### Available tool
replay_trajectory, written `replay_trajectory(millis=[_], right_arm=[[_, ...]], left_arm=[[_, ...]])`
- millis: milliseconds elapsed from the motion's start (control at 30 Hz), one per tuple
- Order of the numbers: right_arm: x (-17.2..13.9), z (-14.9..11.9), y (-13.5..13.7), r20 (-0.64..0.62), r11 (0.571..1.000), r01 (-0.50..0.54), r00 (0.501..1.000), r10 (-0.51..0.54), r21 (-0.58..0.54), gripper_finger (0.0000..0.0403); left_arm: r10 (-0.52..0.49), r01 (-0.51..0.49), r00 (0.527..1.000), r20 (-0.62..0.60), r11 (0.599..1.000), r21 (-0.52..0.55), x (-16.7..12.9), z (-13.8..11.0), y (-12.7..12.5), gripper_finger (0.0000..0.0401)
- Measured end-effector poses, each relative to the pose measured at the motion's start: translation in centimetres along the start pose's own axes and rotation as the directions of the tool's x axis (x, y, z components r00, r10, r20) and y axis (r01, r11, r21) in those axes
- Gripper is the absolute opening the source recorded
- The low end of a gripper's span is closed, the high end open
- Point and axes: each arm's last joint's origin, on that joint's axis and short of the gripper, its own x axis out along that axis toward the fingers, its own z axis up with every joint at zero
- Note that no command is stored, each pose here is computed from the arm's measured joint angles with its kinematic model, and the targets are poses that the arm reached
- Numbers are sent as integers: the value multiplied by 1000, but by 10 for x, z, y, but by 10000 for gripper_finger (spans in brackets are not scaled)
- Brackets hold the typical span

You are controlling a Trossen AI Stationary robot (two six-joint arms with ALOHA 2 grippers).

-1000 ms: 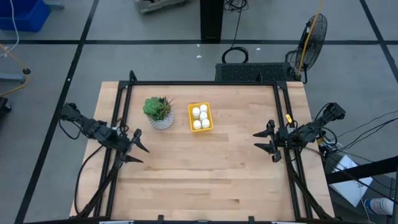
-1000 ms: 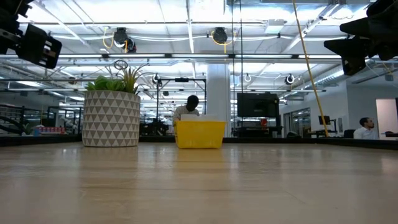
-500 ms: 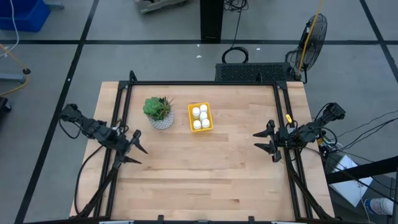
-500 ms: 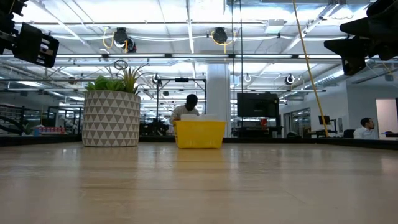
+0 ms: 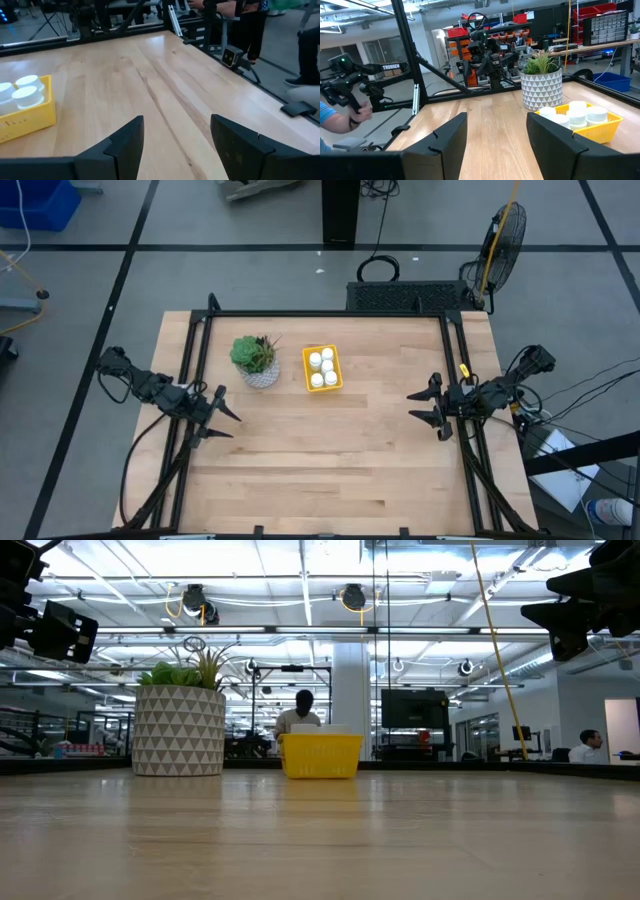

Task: Pick and place pill bottles into a basket
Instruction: Return to Home Position

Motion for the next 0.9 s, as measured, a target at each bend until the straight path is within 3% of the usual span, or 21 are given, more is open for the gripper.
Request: replay_trajectory(millis=[900], right_arm=[[0,0,0,0,1000,0,1000,0,0,196]], left_arm=[[1,1,999,44,1000,-31,0,4,0,234]])
